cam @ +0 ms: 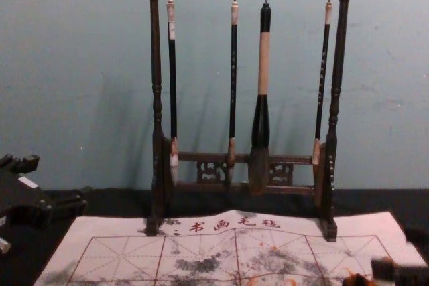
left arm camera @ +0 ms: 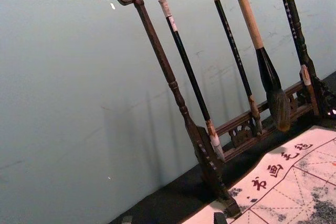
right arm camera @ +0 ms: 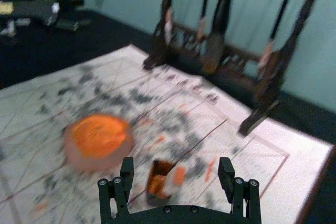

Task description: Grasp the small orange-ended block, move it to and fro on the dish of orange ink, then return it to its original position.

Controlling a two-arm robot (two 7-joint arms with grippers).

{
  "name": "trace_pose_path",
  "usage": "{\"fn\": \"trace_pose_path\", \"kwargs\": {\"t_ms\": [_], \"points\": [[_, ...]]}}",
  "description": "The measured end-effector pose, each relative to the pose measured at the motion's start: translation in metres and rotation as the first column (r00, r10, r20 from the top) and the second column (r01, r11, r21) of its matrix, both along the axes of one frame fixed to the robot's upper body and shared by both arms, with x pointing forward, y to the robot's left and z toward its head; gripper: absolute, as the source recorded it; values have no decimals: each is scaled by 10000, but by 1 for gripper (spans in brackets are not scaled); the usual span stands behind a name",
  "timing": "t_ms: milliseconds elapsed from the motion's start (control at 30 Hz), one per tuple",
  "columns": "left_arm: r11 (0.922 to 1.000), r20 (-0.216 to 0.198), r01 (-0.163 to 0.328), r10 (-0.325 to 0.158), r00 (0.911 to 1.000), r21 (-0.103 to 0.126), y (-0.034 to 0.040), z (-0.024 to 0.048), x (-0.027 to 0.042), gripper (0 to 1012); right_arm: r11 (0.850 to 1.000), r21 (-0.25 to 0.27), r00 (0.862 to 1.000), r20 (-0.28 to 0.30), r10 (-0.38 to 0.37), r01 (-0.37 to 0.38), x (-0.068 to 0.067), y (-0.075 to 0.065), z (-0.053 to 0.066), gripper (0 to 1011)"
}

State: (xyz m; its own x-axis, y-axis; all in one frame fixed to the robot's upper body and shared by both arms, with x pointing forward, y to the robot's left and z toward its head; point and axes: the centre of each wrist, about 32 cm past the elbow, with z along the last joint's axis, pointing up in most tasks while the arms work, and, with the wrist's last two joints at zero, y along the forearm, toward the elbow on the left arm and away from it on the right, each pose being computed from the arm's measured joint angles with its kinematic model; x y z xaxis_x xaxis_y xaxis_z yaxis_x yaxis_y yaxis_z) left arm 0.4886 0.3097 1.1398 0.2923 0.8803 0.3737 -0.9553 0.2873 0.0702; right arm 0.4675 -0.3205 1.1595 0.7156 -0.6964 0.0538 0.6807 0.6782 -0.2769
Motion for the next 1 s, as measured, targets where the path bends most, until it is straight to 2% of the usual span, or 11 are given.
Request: {"fn": "trace_pose_path", "kwargs": {"t_ms": [67, 200, 300, 333, 367, 400, 467, 500, 633, 733, 1000], "points": [[10000, -1, 0, 0, 10000, 1, 0, 0, 0, 1001, 9996, 89, 9992, 278, -274, 272, -9, 10, 19, 1002], [10000, -1, 0, 0, 10000, 0, 0, 0, 0, 1001, 9902, 191, 9820, 1275, -1395, 1382, -64, 58, 61, 1002], [10000, 0, 0, 0, 10000, 0, 0, 0, 0, 1001, 9696, 393, 9499, 1949, -2444, 2415, -107, 87, 72, 1002], [10000, -1, 1, -1, 10000, 0, 0, -1, 0, 1001, 9551, 421, 9312, 2133, -2955, 2934, -123, 97, 66, 1002], [10000, 0, 0, 0, 10000, 1, 0, 0, 0, 1001, 9473, 390, 9223, 2191, -3184, 3178, -128, 99, 61, 1002], [10000, 0, 0, 0, 10000, 0, 0, 0, 0, 1001, 9324, 237, 9073, 2225, -3567, 3607, -135, 110, 48, 1002], [10000, -1, 0, 0, 10000, 1, 0, 0, 0, 1001, 9163, 18, 8934, 2216, -3909, 4005, -142, 121, 21, 1002], [10000, 0, 0, 0, 10000, 1, 0, 0, 0, 1001, 9016, -207, 8823, 2170, -4178, 4320, -147, 130, -26, 1002], [10000, -1, 0, 0, 10000, 1, 0, -1, 0, 1001, 8743, -575, 8638, 1984, -4632, 4820, -171, 160, -179, 1002], [10000, -1, 0, 0, 10000, 1, 0, 0, 0, 1001, 8608, -773, 8552, 1883, -4828, 5030, -197, 194, -297, 1002], [10000, -1, 0, 0, 10000, 1, 0, 0, 0, 1001, 8487, -785, 8446, 1820, -5035, 5230, -207, 215, -396, 1002]]}}
